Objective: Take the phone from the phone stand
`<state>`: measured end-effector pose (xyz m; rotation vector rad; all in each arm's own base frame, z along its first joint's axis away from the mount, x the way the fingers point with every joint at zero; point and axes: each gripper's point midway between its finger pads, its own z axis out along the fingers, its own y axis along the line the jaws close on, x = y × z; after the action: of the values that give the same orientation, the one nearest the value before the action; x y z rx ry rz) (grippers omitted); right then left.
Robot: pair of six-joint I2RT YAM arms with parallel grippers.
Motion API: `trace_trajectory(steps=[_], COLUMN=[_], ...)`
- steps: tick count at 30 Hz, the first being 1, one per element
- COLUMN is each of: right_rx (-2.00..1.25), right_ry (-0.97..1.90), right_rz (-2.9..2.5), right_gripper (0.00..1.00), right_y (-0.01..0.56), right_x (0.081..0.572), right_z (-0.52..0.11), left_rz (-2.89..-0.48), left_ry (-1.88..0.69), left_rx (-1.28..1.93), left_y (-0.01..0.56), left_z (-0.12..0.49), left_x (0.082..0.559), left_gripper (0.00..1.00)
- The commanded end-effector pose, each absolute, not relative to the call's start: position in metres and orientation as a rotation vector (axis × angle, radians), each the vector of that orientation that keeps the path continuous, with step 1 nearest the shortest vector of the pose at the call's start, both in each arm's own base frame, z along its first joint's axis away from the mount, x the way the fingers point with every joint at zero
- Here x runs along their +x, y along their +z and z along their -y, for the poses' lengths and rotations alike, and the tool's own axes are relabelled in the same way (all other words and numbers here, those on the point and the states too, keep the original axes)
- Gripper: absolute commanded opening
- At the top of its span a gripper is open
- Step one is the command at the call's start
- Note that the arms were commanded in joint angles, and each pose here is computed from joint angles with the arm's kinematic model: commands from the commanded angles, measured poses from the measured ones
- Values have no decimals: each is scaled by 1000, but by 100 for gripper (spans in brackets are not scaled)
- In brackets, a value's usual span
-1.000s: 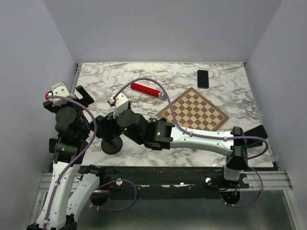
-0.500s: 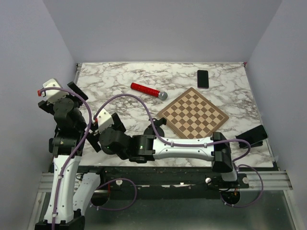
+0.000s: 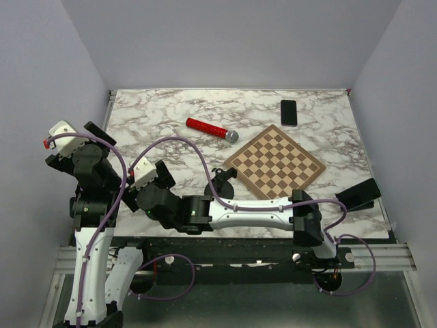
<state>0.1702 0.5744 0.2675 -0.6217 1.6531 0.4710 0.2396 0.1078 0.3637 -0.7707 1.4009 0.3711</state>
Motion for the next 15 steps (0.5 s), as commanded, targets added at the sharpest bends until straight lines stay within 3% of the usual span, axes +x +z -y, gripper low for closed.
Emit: trace_trajectory(steps=[1,15], right_rx=[-561,-550], right_ry=[449,298], right_rz=[-1618,-1568], right_gripper=[100,93], right_y=[269,252], right_x=[176,192], right_z=[-581,-576], left_rz=[-1338,-1335], left_ry=[426,414], left_rx=[-851,-848], left_y=[373,373], left_z=[-121,-120], left_x=[224,225], left_gripper=[98,98])
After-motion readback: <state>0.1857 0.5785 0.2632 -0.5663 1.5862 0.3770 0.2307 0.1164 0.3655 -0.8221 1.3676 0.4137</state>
